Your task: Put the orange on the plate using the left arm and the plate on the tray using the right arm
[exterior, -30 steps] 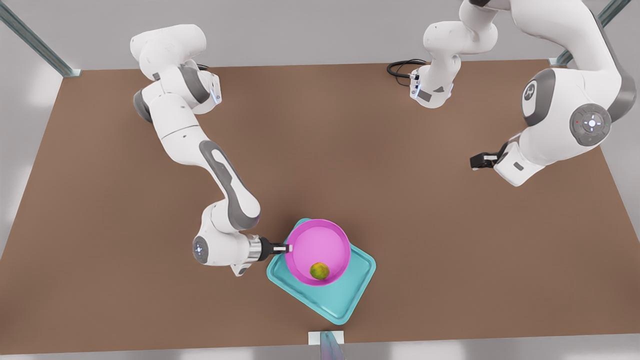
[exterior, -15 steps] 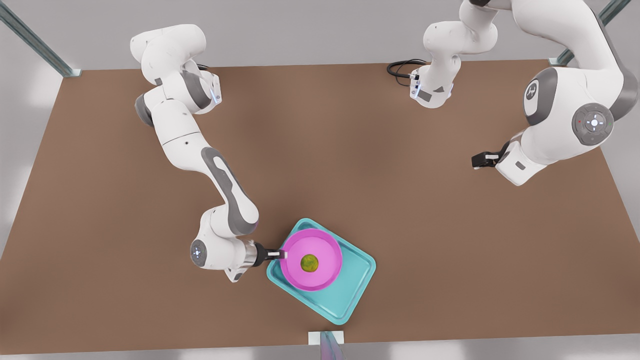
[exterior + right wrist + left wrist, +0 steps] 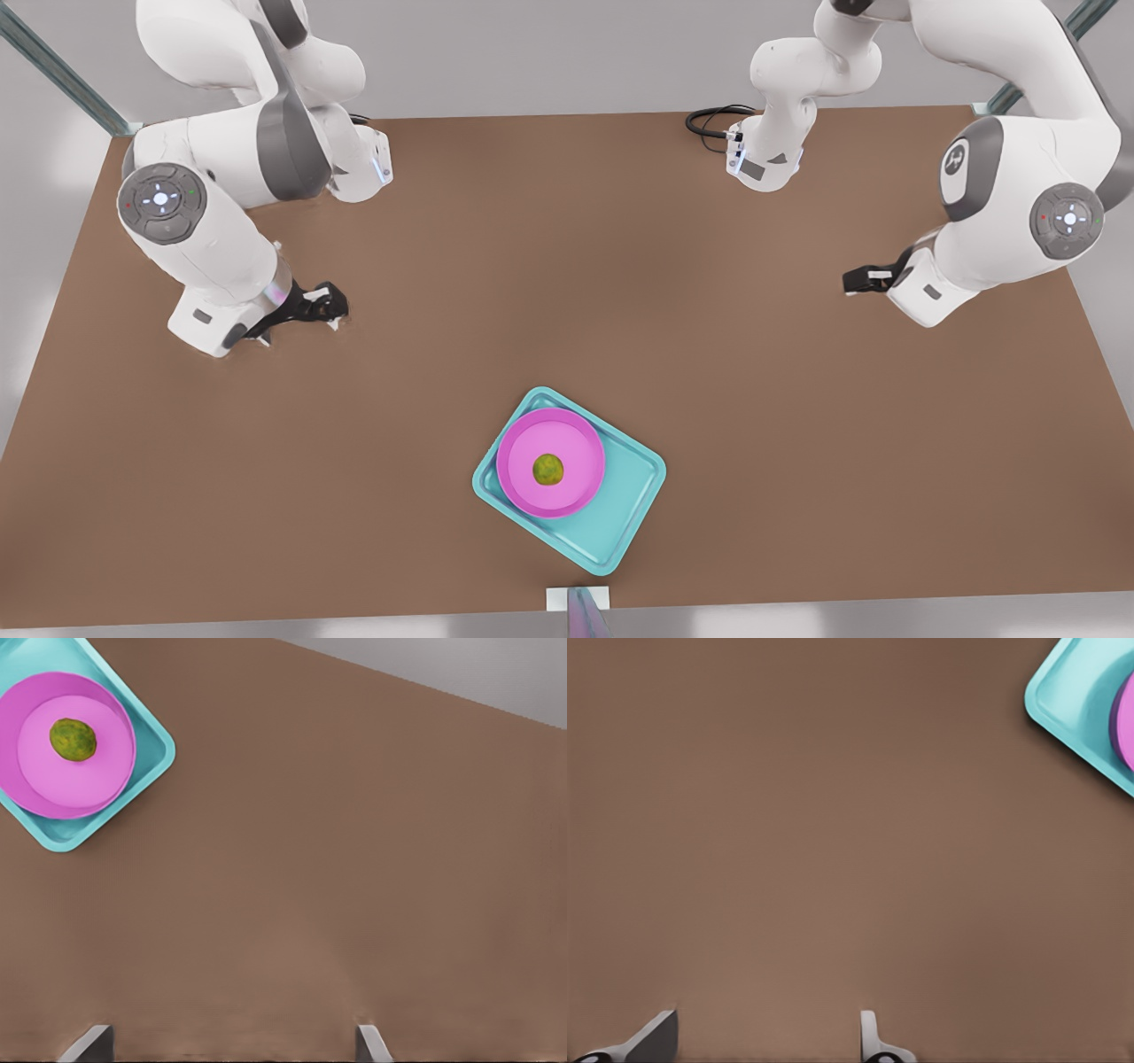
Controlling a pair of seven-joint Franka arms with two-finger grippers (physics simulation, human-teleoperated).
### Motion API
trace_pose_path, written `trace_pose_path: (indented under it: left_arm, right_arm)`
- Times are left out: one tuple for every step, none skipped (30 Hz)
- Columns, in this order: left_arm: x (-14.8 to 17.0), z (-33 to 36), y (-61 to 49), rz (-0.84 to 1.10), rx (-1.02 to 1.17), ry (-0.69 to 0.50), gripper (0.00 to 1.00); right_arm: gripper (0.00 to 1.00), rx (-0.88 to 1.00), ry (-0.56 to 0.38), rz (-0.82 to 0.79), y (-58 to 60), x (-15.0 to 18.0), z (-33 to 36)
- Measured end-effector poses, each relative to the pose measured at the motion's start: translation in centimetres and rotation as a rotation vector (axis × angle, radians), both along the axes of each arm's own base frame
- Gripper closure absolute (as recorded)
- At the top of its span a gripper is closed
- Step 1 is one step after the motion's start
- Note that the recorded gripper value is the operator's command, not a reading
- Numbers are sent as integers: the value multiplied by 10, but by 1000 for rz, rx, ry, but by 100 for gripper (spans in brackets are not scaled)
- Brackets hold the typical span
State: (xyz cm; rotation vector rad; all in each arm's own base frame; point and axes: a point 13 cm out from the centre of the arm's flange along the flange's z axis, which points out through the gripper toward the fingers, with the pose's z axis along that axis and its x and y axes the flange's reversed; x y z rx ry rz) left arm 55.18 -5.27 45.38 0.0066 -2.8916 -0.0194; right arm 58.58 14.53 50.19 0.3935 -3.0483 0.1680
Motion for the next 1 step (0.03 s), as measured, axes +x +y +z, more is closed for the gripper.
trace_pose_path:
  left_arm:
    - [7,3,-1,-1,-3,2,0]
  right_arm:
    - [0,-39,26,-5,-13,-23,7]
